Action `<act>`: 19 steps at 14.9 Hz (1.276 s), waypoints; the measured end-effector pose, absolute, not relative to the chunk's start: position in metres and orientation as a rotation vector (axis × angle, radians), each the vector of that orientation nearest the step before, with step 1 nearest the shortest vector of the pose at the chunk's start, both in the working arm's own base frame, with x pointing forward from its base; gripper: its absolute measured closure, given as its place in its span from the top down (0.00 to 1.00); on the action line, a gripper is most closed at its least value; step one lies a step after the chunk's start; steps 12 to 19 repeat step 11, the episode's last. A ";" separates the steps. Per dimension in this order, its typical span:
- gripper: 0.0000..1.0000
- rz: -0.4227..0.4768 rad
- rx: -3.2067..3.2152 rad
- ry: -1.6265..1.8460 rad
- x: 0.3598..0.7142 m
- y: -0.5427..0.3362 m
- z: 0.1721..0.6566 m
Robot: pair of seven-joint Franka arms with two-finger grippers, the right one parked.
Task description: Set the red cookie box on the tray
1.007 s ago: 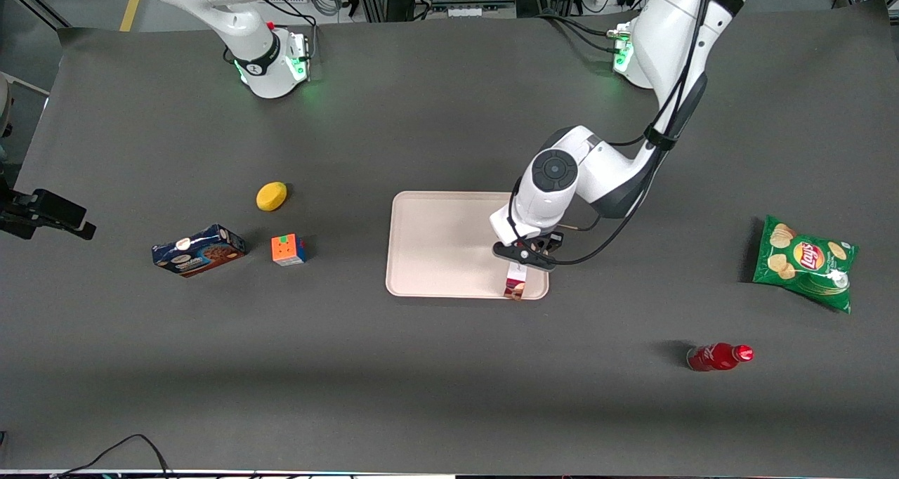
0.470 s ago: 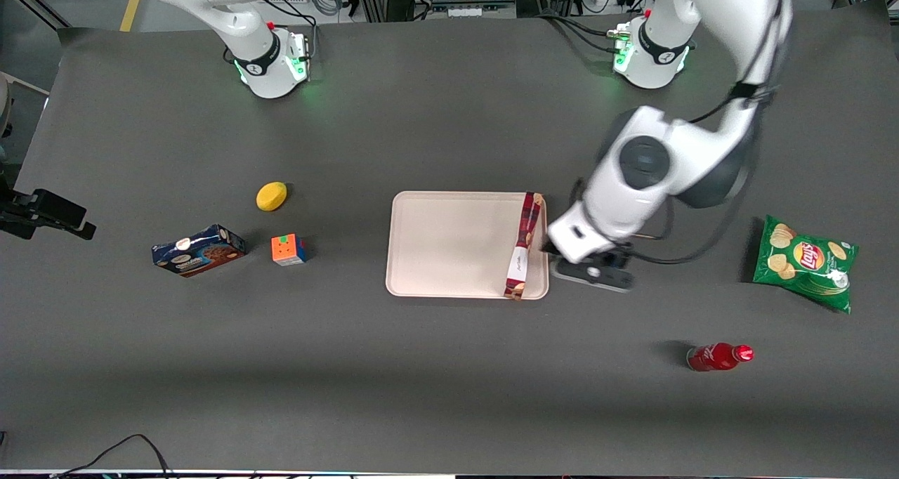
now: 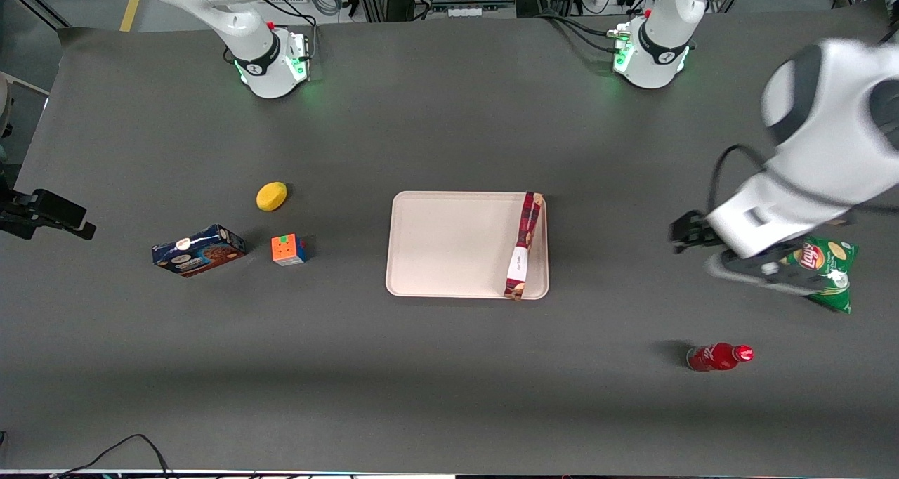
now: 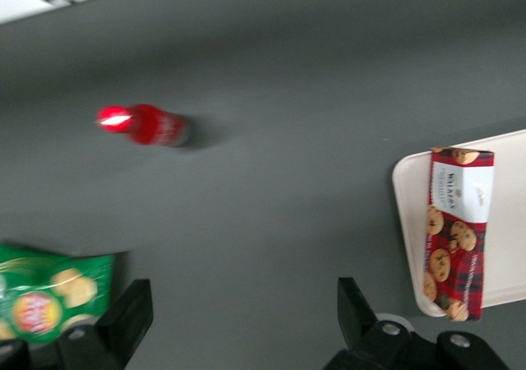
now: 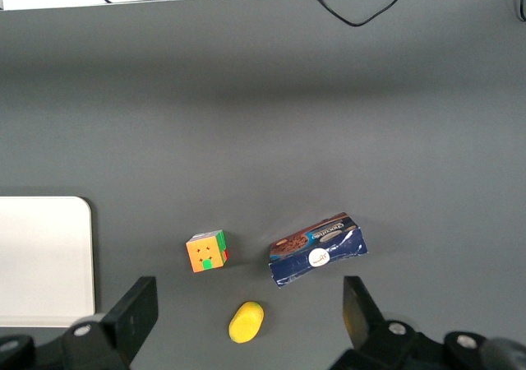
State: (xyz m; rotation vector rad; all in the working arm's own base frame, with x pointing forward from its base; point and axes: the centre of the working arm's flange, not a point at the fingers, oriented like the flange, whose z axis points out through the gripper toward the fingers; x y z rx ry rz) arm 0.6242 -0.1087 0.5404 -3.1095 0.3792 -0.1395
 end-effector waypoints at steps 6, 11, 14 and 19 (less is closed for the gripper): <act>1.00 -0.234 -3.086 0.243 0.576 -0.013 0.636; 1.00 -0.226 -3.088 0.179 0.549 0.011 0.643; 1.00 -0.226 -3.088 0.179 0.549 0.011 0.643; 1.00 -0.226 -3.088 0.179 0.549 0.011 0.643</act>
